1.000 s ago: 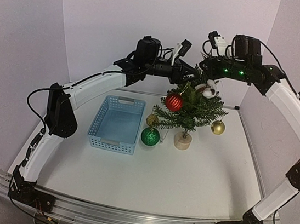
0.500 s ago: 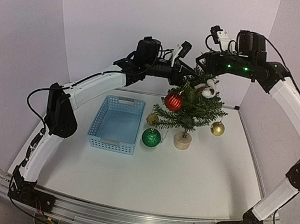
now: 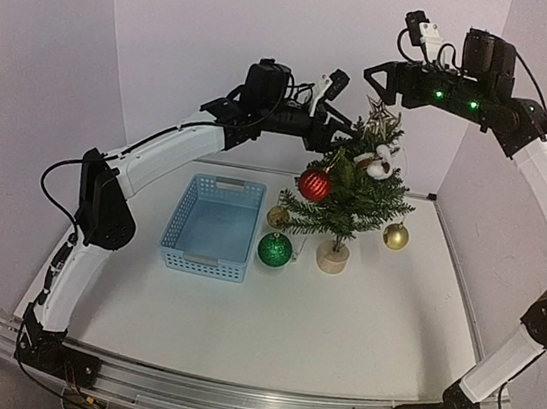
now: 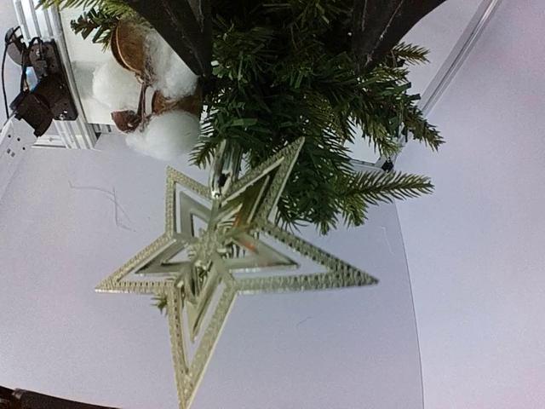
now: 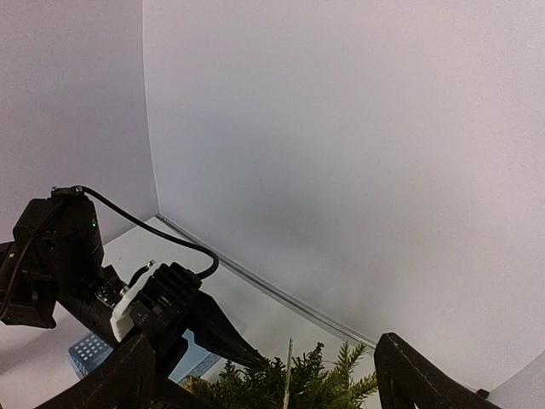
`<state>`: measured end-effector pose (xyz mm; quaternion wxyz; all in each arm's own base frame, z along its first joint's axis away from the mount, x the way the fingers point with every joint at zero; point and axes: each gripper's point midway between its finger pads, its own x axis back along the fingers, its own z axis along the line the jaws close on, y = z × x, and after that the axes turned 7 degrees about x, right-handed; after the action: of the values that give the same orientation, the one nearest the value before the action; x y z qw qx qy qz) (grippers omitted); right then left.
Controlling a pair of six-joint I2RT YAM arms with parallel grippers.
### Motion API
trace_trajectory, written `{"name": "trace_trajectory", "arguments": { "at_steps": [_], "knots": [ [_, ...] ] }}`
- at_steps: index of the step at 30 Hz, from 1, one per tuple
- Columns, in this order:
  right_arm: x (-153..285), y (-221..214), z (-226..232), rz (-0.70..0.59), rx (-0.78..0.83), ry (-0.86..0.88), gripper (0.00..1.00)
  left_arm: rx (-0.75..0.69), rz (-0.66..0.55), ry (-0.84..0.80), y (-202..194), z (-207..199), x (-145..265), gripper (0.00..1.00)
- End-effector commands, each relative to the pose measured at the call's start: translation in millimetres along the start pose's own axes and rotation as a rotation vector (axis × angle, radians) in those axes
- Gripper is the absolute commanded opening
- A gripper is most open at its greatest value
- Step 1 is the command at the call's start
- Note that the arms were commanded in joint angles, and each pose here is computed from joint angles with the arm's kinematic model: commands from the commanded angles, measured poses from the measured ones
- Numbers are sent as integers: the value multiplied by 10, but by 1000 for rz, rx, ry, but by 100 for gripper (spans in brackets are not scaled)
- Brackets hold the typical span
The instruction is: Decorate the small christmas tree
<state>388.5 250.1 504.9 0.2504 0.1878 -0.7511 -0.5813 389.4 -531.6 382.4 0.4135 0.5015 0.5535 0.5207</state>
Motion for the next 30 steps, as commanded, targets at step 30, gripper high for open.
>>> {"name": "trace_trajectory", "arguments": {
  "at_steps": [30],
  "knots": [
    [1382, -3004, -2113, 467, -708, -832, 89, 362, 34, 1030, 17, 1738, 3602, 68]
  ]
}}
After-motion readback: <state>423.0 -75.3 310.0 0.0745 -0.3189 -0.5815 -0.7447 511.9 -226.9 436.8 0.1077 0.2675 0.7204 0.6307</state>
